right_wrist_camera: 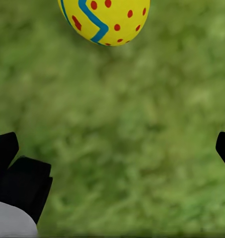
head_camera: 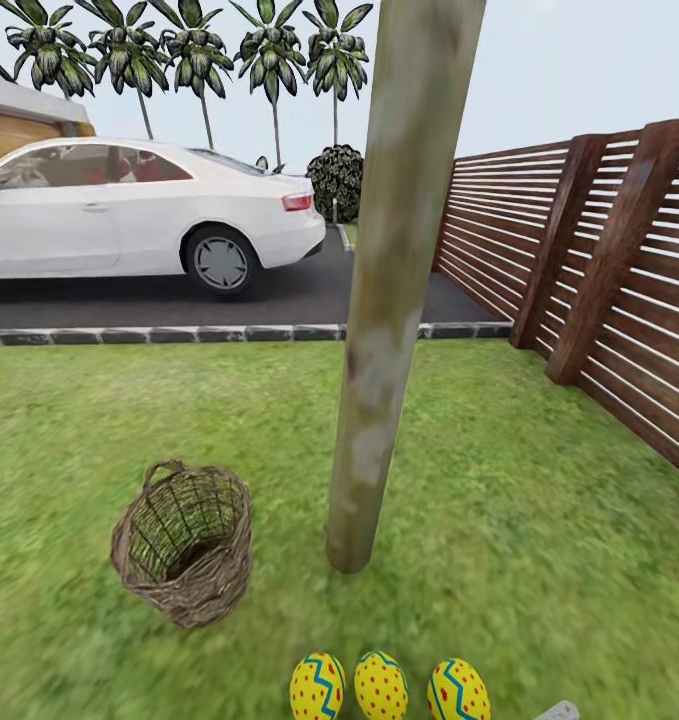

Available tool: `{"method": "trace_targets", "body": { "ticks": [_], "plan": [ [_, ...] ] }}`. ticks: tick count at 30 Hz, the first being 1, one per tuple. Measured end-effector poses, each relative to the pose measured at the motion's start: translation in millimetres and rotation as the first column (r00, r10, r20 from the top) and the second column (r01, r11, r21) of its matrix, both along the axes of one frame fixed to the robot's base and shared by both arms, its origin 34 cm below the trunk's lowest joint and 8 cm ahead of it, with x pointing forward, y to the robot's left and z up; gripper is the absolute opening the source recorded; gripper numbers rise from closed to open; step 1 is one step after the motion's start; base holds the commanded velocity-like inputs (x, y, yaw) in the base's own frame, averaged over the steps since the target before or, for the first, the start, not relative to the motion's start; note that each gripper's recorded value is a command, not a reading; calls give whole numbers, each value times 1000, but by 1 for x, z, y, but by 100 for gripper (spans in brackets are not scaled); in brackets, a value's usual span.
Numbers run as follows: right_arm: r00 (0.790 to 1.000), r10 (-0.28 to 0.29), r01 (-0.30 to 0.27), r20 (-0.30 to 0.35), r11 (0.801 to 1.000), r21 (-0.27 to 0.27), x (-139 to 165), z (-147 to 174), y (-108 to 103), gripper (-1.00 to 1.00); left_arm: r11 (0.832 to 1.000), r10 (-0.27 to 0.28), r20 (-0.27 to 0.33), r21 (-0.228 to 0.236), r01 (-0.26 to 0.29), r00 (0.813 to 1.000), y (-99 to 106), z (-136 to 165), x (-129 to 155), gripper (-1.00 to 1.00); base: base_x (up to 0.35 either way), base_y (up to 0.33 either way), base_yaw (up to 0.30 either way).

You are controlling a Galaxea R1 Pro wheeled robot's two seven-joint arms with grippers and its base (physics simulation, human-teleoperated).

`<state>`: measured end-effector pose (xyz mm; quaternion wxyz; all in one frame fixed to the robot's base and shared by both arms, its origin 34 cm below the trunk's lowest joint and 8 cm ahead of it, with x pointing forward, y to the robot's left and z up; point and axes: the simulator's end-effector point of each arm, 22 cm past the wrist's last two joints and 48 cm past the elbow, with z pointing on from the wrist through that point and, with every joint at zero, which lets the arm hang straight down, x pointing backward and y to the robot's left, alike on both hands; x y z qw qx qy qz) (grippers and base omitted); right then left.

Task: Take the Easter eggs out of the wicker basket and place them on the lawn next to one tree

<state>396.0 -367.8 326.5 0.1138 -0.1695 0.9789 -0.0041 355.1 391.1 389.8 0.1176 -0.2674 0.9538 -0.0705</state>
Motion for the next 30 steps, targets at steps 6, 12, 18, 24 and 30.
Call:
{"method": "trace_targets", "body": {
  "ticks": [6,12,18,24,30],
  "plan": [
    [1000,2,-2,-10,1000,-1,-6,10,0,100,993,-46,-58,109,52,997,2,3,-11,100,0,0,0],
    [1000,2,-2,-11,1000,-2,-5,22,0,100,983,4,-128,180,19,992,8,-3,-41,100,0,0,0],
    [1000,3,-3,-11,1000,2,-4,34,3,100,974,-13,-146,221,45,989,6,-1,-54,100,0,0,0],
    [1000,6,-6,-15,1000,2,-5,45,4,100,970,-11,-171,238,52,985,13,7,-63,100,0,0,0],
    [1000,7,-7,-18,1000,3,-5,56,5,100,969,-5,-181,240,50,983,14,16,-66,100,0,0,0]
  ]
}}
